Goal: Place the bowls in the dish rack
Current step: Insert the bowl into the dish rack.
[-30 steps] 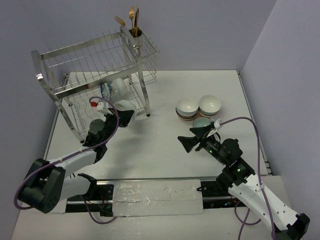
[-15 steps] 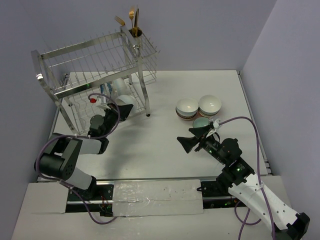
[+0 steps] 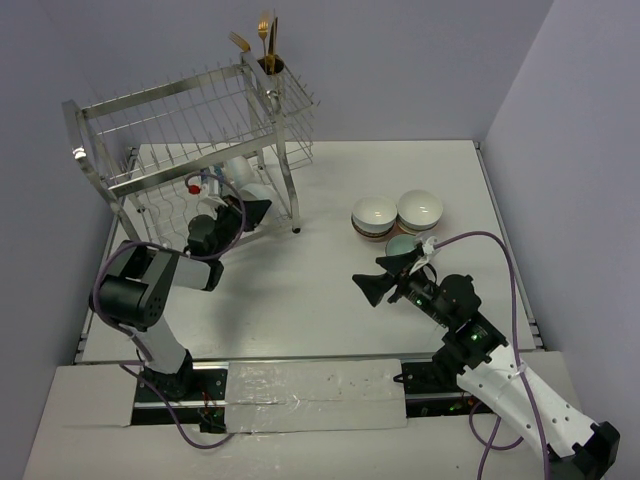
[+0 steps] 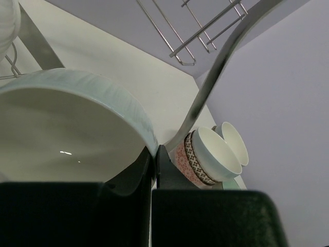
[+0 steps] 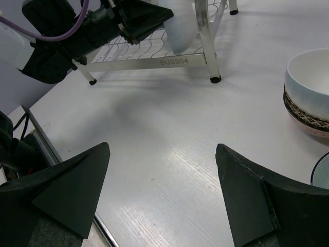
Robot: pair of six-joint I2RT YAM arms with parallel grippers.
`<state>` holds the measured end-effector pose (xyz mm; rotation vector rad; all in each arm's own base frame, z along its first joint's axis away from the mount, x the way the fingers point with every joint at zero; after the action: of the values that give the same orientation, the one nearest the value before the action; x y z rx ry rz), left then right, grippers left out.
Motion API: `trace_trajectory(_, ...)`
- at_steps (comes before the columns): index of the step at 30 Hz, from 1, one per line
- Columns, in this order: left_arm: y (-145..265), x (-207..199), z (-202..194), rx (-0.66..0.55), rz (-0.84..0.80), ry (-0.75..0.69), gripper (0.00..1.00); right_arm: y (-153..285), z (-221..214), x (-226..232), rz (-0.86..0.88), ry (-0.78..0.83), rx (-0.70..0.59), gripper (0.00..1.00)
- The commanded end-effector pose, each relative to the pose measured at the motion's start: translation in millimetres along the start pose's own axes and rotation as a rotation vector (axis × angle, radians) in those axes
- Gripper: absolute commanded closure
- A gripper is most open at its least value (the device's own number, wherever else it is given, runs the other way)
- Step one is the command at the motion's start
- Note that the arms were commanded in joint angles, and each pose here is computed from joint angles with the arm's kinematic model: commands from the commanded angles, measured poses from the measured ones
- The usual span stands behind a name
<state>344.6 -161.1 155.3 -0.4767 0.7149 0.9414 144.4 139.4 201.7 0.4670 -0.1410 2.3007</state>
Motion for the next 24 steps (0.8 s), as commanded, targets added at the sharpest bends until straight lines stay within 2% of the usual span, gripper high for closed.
trace_trajectory(1,6.1,-87.4,77.3,-0.410,-0.497,-0.169,1.00,-2.1,6.3,4.2,0.028,0.020,-0.021,0.09)
trace_trajectory(24,-19.1,-82.1,81.7,-0.386,-0.549,-0.239,1.00,-3.6,5.3,2.9,0.019,0.030,0.001,0.09)
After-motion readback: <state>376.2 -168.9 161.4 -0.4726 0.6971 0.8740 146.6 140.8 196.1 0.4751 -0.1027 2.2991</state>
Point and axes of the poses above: each gripper's point midway between its finger pads, its own y axis back along the fingers, its own x axis along the line the jaws close on, z = x × y, the point moved 7 cm from there along y, back along the fingers, and after that the axes turned 1 degree about -y, right-handed, at the moved point
